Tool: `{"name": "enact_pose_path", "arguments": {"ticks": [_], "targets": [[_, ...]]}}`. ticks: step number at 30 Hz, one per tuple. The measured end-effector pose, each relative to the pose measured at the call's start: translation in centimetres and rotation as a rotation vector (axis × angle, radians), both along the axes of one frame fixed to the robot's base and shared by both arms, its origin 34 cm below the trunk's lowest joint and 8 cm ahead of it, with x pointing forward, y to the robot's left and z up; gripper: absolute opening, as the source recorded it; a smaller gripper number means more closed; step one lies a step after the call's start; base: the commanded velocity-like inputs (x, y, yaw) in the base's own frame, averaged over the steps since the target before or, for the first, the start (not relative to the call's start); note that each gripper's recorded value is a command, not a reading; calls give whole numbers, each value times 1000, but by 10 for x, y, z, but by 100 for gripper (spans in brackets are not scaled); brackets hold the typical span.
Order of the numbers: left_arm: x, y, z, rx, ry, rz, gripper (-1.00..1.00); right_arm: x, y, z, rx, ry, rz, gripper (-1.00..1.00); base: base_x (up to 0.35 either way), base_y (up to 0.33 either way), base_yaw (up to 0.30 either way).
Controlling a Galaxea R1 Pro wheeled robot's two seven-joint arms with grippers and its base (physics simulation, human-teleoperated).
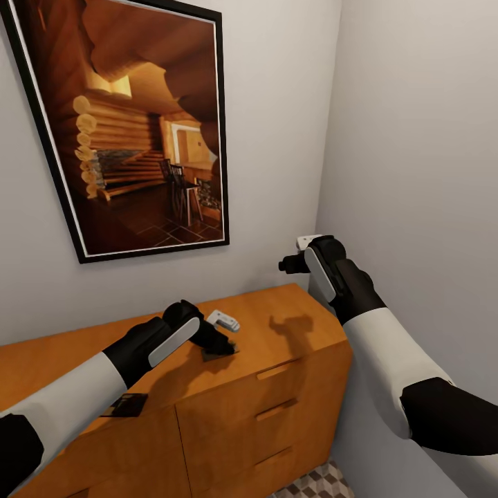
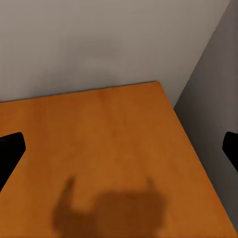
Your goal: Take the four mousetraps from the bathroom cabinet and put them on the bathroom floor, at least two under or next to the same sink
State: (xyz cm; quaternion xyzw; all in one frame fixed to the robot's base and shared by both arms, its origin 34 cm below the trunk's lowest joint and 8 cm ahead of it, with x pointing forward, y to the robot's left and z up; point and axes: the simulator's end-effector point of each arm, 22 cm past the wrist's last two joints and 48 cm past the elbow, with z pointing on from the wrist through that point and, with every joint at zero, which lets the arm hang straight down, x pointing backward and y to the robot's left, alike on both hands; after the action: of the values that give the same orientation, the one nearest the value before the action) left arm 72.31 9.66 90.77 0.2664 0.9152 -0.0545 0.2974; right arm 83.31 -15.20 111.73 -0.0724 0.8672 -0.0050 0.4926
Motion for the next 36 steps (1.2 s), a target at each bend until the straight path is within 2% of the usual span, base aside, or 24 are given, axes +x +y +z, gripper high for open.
{"name": "enact_pose_path", "arguments": {"ticks": [5,9,22,36], "targets": [[-1,4,-8,-6,26,9,100,0,0,0,0,0,0,100,0,0,0],[-1,5,-13,-30,58,13,100,0,0,1,0,-1,0,100,0,0,0],[1,3,-12,-43,68,-5,100,0,0,0,0,0,1,100,0,0,0],[11,-1,-11,-38,89,26,100,0,0,0,1,0,1,100,0,0,0]]}}
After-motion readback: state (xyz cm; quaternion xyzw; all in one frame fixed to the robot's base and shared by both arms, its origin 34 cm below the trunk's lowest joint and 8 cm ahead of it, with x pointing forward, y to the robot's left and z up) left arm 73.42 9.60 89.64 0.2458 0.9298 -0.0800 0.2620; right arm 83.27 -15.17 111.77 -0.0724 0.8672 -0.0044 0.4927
